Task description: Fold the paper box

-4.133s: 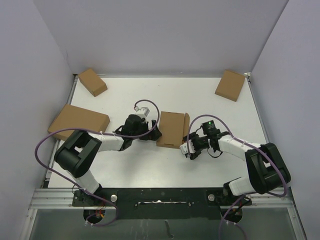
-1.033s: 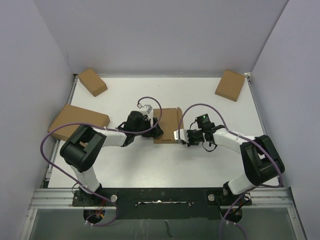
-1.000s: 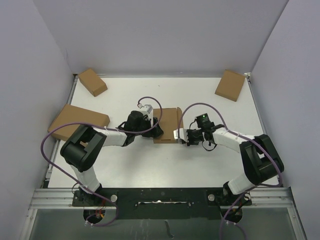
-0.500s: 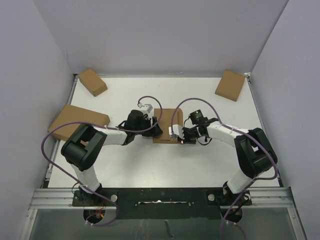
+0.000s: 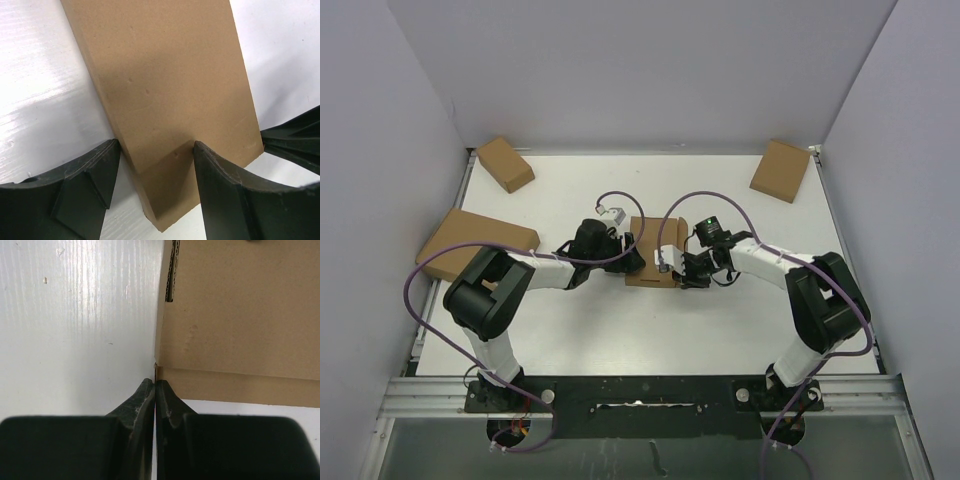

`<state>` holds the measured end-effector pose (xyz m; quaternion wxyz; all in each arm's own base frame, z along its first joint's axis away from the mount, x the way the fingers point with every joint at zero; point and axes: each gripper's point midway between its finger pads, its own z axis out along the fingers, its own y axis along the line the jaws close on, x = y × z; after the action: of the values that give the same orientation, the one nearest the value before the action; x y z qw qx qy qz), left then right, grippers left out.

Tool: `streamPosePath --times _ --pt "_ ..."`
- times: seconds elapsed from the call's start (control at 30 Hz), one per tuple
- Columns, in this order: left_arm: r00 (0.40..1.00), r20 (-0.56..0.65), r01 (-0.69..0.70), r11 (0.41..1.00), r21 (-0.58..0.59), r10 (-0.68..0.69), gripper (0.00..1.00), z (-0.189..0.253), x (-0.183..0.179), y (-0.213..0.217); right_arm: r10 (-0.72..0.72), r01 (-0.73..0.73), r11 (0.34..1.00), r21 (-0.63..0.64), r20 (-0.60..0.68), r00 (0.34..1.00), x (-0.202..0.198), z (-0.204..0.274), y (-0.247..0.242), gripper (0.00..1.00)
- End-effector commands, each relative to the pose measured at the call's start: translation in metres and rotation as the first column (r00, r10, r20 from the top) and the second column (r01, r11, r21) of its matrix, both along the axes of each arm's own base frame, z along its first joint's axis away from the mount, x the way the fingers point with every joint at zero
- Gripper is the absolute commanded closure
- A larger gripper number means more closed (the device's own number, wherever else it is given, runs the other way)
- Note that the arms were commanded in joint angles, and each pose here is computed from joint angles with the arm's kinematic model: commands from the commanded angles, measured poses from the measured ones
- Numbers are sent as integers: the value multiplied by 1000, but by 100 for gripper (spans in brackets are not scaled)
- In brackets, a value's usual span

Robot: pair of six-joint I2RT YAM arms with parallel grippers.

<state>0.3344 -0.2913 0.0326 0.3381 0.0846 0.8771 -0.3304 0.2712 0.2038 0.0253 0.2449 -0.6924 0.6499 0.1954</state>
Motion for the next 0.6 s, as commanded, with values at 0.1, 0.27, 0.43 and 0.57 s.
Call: streamPosePath --times 0.1,0.27,0.43,0.57 --pt "998 -41 48 999 -10 -48 42 -4 -9 -11 1 -2 998 57 20 1000 11 17 20 99" --pt "998 -41 49 999 -11 -49 42 -3 -9 -11 -10 8 998 66 24 1000 13 21 21 99" --pt "998 -42 50 999 -11 -50 42 -3 -10 -11 -16 15 997 75 24 1000 13 24 22 99" --pt "998 -41 49 999 -12 -50 42 -2 -10 -11 -20 18 996 85 22 1000 13 28 24 99"
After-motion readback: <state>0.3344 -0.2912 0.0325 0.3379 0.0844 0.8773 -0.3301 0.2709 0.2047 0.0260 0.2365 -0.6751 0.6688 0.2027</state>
